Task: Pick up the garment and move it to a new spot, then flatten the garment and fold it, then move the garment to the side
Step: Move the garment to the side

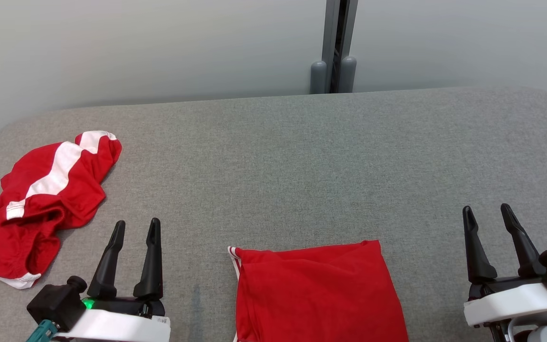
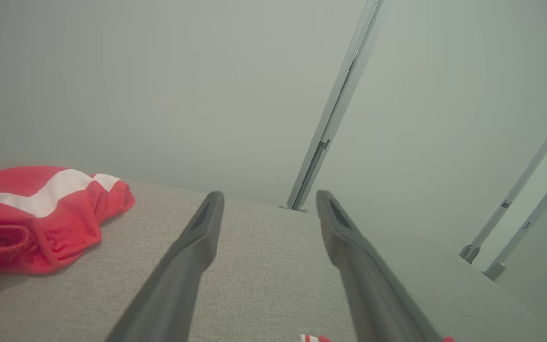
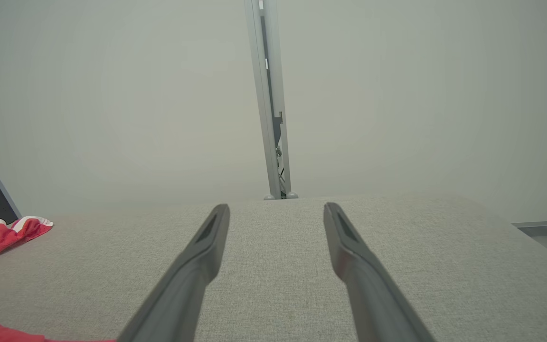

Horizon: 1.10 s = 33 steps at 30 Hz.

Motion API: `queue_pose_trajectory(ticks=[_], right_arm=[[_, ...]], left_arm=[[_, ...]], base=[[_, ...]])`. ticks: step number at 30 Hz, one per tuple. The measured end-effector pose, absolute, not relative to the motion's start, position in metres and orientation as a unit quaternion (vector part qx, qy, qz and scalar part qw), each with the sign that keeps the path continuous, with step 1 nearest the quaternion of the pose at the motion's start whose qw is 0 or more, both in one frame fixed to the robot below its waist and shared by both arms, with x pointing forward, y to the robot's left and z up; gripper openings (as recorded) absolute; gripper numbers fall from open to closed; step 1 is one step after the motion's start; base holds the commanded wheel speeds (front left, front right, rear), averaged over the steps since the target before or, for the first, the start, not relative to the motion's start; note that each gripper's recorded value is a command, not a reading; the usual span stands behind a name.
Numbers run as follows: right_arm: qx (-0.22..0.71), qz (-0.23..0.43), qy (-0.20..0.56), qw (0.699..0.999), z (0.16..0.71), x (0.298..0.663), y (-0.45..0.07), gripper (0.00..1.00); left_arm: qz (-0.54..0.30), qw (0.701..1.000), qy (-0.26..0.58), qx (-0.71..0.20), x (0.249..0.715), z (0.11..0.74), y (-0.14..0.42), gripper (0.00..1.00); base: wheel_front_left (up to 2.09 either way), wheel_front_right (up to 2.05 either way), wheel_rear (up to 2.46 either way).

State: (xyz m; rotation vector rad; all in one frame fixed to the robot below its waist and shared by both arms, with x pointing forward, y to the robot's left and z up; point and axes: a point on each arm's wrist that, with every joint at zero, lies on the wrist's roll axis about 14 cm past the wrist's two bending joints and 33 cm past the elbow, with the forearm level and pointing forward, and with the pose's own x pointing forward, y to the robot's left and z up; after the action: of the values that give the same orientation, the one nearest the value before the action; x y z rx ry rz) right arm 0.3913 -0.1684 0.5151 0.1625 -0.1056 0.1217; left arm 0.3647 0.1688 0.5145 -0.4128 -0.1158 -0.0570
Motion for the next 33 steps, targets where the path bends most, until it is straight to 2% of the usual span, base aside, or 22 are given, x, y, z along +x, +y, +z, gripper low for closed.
queue_pose_trajectory(ticks=[12, 18, 26, 33], right_arm=[[0.098, 0.068, -0.046, 0.992, 0.511, 0.392, -0.162, 1.00], [0.135, 0.127, 0.033, 0.982, 0.471, 0.374, -0.125, 1.00], [0.179, 0.167, 0.137, 0.960, 0.426, 0.352, -0.091, 1.00], [0.177, 0.172, 0.195, 0.949, 0.398, 0.347, -0.087, 1.00]], left_arm=[[-0.029, 0.977, -0.056, -0.204, 0.366, 0.513, 0.168, 1.00], [-0.026, 0.977, -0.056, -0.204, 0.366, 0.513, 0.170, 1.00], [-0.026, 0.976, -0.053, -0.208, 0.367, 0.511, 0.170, 1.00], [-0.020, 0.977, -0.052, -0.207, 0.368, 0.510, 0.174, 1.00]], base=[[0.00, 0.00, 0.00], [0.00, 0.00, 0.00], [0.00, 0.00, 0.00], [0.00, 0.00, 0.00]])
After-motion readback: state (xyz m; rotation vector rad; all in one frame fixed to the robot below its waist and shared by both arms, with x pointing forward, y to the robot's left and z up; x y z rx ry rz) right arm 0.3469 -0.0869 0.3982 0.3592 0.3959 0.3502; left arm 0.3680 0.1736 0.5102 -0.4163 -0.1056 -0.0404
